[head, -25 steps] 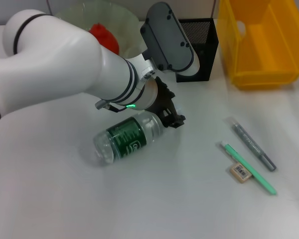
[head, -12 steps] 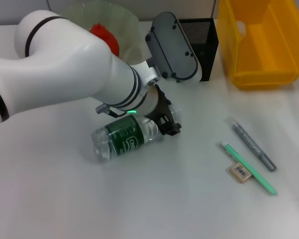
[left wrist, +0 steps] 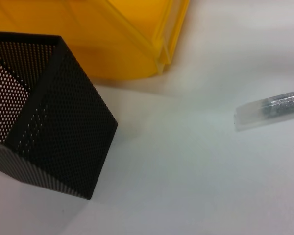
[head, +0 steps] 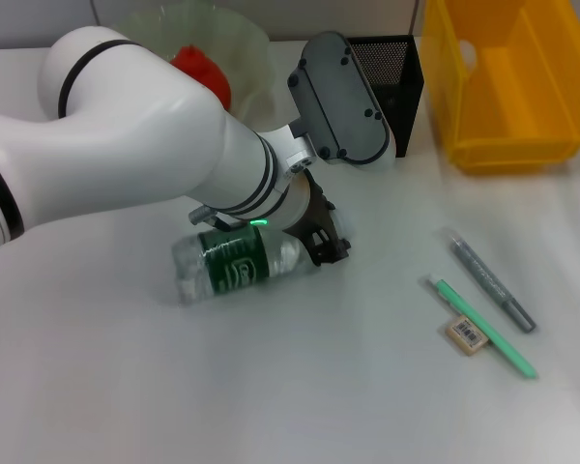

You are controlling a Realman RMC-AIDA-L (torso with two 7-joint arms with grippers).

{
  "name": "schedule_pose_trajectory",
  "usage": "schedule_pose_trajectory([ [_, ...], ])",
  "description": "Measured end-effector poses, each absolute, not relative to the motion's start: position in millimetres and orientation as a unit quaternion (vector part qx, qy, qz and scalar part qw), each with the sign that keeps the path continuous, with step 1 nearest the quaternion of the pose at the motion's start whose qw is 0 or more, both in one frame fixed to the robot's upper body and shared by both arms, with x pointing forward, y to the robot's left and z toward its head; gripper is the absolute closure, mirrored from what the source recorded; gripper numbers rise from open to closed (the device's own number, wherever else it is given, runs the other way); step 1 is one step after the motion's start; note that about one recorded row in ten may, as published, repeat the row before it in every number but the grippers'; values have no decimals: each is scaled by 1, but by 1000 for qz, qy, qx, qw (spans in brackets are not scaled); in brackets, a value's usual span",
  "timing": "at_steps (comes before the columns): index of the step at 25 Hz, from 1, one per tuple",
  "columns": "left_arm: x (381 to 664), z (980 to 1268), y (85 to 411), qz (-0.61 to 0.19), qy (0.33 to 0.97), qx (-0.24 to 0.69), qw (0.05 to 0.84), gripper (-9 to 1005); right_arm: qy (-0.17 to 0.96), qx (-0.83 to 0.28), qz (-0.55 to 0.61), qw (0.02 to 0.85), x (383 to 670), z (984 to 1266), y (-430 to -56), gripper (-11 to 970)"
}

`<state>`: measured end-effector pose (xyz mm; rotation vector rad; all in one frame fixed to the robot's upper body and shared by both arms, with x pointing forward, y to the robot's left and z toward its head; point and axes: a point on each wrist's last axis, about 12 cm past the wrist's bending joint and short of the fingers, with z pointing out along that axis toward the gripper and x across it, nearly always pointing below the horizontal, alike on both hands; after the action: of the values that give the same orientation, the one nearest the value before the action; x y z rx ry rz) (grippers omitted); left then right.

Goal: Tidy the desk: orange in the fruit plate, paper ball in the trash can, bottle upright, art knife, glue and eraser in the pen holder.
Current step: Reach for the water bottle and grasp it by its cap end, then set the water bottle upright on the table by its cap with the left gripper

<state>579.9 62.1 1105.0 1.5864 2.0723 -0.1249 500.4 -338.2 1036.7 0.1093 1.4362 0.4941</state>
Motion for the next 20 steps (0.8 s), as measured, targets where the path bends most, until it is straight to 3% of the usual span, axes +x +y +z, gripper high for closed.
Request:
schedule_pose_trajectory([
  [12, 577, 1112, 65, -63, 761, 578, 287, 547, 648, 57, 220, 727, 497, 1036, -341, 228],
  [20, 582, 1150, 128, -135, 772, 470, 405, 547, 642, 49, 228, 730, 502, 1040, -337, 228],
])
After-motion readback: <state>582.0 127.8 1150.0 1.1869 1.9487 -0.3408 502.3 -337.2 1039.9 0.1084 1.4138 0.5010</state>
